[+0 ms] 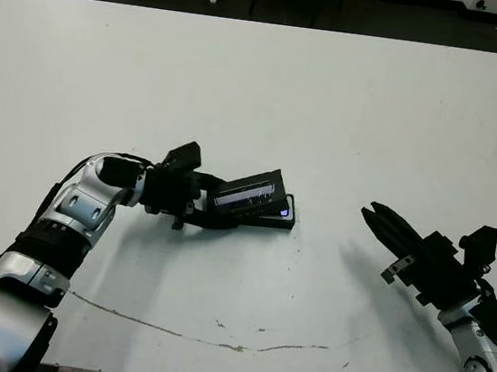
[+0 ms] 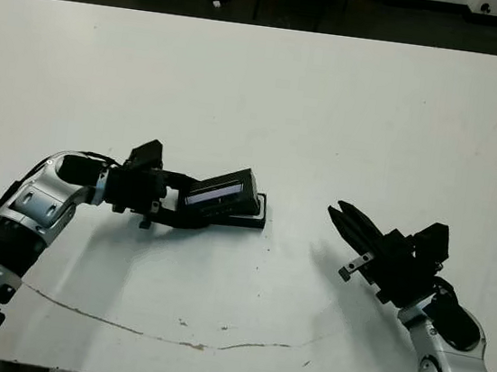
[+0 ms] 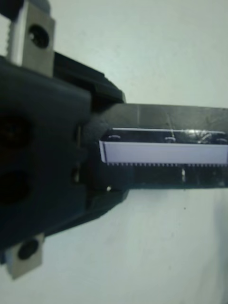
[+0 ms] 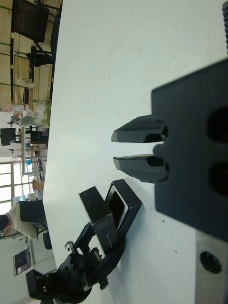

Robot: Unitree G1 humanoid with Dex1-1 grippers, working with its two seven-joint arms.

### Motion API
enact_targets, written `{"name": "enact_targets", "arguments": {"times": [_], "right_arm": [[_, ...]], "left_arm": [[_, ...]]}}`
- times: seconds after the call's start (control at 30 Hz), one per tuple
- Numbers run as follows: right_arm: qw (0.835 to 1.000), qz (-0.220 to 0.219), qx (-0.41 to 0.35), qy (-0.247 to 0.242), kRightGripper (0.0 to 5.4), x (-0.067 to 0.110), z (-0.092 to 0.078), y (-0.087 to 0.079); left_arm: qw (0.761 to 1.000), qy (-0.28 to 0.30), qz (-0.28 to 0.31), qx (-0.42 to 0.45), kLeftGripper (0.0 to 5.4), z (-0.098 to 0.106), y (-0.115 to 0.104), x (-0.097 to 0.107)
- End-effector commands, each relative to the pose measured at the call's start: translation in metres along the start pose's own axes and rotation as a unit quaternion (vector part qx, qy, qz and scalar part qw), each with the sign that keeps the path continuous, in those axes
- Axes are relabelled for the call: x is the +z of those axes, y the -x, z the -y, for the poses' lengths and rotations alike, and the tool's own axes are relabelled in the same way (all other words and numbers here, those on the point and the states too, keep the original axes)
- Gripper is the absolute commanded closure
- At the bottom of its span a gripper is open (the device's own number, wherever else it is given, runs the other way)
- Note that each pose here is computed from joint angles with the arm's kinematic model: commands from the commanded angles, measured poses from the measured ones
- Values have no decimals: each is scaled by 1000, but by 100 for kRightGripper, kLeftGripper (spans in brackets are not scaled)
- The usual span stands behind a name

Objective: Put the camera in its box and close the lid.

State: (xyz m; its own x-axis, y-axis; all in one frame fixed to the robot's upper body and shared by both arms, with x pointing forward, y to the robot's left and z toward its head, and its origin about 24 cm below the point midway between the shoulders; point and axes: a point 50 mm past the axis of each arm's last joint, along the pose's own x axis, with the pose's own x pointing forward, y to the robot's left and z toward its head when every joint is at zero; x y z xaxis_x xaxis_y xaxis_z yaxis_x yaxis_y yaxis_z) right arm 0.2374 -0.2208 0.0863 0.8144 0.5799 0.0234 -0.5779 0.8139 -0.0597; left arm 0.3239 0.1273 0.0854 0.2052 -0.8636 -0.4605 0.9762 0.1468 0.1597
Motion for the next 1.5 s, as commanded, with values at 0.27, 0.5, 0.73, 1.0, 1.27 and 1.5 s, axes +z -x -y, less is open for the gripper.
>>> {"name": "enact_targets", "arguments": {"times": [0.27, 0.5, 0.73, 1.0, 1.27, 1.5], "right_arm": [[1000, -19, -12, 4, 540, -2, -2, 5], [1000, -19, -12, 5, 540, -5, 0, 5], [1000, -23, -12, 3, 540, -5, -1, 6], [1000, -26, -17, 0, 540, -6, -3, 7], [999, -34, -25, -2, 540, -8, -4, 8], [999, -33, -21, 0, 540, -8, -4, 8]], "left_arm": [[995, -37, -70, -60, 304, -5, -24, 5], [991, -78, -89, -65, 307, -12, -30, 14], [989, -90, -92, -67, 309, -15, -34, 18], [986, -98, -97, -89, 309, -16, -40, 25], [983, -110, -104, -106, 309, -15, -41, 26], [982, -93, -112, -118, 291, -13, -43, 23]]}}
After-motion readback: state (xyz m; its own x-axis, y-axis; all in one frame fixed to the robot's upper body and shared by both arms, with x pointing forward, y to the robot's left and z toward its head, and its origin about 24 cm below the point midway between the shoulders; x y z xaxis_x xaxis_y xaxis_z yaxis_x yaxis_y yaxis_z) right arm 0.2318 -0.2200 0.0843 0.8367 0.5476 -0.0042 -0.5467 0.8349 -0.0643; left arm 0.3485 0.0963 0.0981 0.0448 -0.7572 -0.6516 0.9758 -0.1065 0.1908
